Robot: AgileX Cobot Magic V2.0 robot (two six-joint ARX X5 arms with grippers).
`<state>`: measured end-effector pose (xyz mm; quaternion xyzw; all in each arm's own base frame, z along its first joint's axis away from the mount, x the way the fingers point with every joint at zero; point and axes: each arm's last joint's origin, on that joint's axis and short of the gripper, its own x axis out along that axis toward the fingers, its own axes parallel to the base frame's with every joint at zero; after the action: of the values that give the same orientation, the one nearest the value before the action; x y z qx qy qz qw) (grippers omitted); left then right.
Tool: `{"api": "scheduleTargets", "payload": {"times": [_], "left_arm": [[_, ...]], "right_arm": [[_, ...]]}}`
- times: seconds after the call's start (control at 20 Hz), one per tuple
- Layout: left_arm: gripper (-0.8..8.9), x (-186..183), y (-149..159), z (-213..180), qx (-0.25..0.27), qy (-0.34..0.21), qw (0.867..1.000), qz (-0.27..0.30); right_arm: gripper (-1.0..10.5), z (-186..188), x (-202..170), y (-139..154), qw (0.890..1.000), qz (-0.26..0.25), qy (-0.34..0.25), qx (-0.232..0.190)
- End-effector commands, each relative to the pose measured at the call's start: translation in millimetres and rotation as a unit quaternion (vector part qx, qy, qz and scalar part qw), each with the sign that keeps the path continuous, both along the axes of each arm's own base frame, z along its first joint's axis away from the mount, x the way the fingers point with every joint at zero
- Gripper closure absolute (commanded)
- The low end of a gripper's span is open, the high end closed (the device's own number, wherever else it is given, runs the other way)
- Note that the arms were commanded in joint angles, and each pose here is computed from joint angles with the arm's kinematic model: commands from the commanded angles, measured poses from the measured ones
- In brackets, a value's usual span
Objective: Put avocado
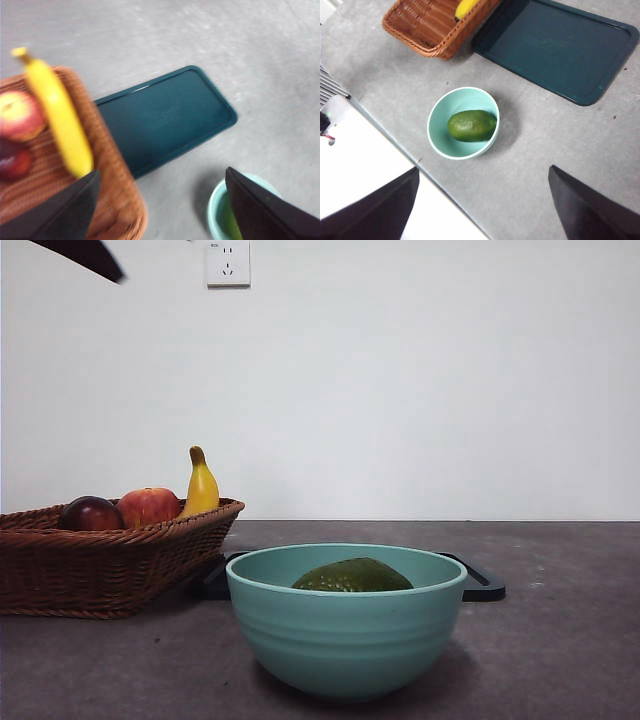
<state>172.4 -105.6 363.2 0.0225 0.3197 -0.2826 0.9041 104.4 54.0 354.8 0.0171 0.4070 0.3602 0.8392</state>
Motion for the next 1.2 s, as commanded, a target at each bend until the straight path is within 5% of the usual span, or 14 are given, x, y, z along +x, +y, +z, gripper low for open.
{"api": "scheduleTargets", "payload": {"times": [0.05,0.55,0.9,1.2], "left_arm": [[4.1,-13,8,-4,0.01,0.007,1.0,-0.021],[4.14,-66,30,-41,-0.024,0.122,0.981,-0.149],[4.14,-69,31,-42,-0.022,0.131,0.979,-0.155],[4.14,-69,31,-42,-0.022,0.132,0.979,-0.155]], "right_arm": [[5.3,4,11,5,1.0,0.0,-0.003,0.004],[5.3,-23,65,30,0.997,0.01,0.067,-0.024],[6.0,-44,84,62,0.993,0.054,0.091,-0.049],[6.0,-83,110,105,0.985,0.076,0.102,-0.117]]}}
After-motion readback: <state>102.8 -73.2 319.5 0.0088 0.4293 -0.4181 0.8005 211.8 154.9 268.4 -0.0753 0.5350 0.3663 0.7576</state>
